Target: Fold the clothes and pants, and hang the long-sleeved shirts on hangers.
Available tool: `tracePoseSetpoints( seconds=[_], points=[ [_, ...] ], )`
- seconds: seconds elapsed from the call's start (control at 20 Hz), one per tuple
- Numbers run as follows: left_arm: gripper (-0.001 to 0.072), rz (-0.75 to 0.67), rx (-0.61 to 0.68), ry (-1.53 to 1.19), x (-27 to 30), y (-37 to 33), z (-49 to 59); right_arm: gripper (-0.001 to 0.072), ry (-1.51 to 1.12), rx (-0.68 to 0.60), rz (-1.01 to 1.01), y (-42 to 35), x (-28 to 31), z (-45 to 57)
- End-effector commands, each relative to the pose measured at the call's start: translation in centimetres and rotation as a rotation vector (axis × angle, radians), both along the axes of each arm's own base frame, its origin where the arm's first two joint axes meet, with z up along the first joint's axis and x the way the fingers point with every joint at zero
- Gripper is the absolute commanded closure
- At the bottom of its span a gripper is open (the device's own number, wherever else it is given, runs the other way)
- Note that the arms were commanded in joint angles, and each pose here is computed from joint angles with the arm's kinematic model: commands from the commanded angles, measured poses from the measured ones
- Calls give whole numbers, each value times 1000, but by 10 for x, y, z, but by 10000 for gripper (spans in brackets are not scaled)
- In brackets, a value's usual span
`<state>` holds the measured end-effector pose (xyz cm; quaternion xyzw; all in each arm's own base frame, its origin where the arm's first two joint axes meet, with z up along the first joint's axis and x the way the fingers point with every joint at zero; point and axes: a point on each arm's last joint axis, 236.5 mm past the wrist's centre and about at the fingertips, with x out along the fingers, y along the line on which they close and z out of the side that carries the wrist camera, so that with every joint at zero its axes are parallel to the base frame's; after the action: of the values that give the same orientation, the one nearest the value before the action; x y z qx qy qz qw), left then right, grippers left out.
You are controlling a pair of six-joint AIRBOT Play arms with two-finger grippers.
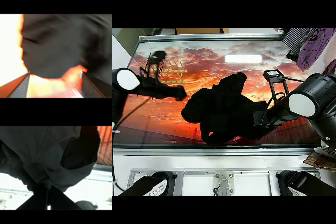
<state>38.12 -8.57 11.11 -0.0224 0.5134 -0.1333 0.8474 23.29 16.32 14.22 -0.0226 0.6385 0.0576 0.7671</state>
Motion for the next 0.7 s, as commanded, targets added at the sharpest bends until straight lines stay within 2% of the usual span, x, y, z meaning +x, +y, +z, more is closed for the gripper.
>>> tracePoseSetpoints(
  seconds=[0.0, 0.15, 0.35, 0.5, 0.65],
  points=[
    [23, 184, 127, -96, 52, 92, -18, 699, 1, 0, 1, 0, 0, 0],
    [23, 228, 285, -82, 84, 150, -50, 699, 1, 0, 1, 0, 0, 0],
    [24, 211, 460, -72, 139, 194, -85, 699, 1, 0, 1, 0, 0, 0],
    [24, 187, 506, -76, 174, 205, -122, 699, 2, -1, 1, 0, 0, 0],
    [24, 167, 557, -18, 185, 219, -164, 699, 2, -1, 1, 0, 0, -1]
  ],
)
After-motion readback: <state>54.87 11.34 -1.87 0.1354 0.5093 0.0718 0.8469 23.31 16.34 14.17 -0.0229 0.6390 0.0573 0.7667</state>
